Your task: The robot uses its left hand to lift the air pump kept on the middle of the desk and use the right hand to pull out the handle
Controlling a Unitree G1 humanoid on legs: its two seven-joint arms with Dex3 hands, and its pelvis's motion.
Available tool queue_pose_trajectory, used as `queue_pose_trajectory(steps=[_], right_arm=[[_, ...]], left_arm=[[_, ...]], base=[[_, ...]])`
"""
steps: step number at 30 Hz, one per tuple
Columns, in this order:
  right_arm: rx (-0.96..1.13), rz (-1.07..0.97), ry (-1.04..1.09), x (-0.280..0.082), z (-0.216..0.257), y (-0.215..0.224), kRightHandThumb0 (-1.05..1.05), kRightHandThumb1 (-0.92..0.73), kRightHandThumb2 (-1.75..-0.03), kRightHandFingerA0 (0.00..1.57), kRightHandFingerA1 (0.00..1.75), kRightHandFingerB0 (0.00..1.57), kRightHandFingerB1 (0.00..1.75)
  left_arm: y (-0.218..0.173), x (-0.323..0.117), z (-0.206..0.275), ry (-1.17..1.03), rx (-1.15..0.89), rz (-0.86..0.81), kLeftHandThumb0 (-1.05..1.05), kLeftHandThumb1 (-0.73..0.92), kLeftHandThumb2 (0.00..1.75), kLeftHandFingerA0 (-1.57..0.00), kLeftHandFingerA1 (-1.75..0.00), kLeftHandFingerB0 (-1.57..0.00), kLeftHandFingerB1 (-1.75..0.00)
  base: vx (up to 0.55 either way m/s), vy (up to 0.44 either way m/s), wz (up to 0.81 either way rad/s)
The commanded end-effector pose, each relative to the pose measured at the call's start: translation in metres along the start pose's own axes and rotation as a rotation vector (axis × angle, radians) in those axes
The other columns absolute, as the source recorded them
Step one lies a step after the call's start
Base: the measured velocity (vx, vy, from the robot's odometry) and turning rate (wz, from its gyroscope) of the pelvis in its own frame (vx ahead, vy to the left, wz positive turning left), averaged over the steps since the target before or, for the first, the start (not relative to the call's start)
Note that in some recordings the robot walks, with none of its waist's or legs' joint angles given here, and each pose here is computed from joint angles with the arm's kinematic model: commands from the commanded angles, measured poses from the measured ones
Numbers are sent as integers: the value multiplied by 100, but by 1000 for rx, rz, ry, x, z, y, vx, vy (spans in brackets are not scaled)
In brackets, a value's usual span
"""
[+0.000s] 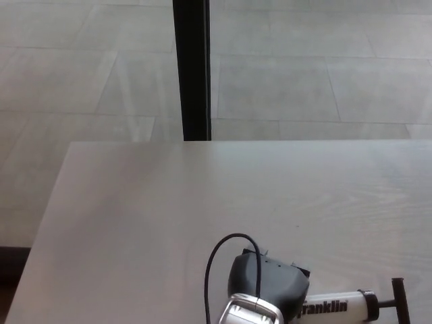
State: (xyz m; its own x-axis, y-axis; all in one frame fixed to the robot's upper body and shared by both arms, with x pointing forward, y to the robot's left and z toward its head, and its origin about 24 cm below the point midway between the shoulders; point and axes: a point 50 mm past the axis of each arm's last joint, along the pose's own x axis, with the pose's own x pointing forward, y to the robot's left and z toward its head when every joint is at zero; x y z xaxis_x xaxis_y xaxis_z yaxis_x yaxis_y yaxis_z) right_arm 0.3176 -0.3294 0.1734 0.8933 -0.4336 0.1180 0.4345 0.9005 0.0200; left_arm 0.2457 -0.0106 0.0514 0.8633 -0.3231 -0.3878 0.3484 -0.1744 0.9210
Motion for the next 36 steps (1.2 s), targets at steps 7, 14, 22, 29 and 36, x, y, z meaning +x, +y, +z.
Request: queue_pose_trajectory(steps=[7,14,22,29,36], right_arm=[[-87,-42,8,9,11,-2,-42,-67,-60,67,70,54,48],[-99,-50,8,11,15,-4,-42,-66,-59,67,73,54,48],[-116,-38,7,12,17,-3,-41,-65,-59,68,77,52,47],[-142,-29,6,12,17,-2,-42,-66,-59,68,75,50,46],[-145,-17,21,13,16,-2,-37,-67,-59,66,78,48,45]], left_arm=[[-5,1,2,90,12,141,-75,58,94,-31,-68,-7,-46],[-5,1,21,0,-42,238,-74,78,64,-49,-89,-9,-32],[-3,-1,33,-61,-104,220,-79,65,102,-53,-84,0,-26],[-6,-2,32,-60,-107,199,-77,76,63,-51,-110,-6,-29],[-9,0,27,-34,-37,173,-74,76,63,-58,-90,-11,-32]], base=[[0,0,0],[0,0,0],[0,0,0],[0,0,0],[0,0,0]])
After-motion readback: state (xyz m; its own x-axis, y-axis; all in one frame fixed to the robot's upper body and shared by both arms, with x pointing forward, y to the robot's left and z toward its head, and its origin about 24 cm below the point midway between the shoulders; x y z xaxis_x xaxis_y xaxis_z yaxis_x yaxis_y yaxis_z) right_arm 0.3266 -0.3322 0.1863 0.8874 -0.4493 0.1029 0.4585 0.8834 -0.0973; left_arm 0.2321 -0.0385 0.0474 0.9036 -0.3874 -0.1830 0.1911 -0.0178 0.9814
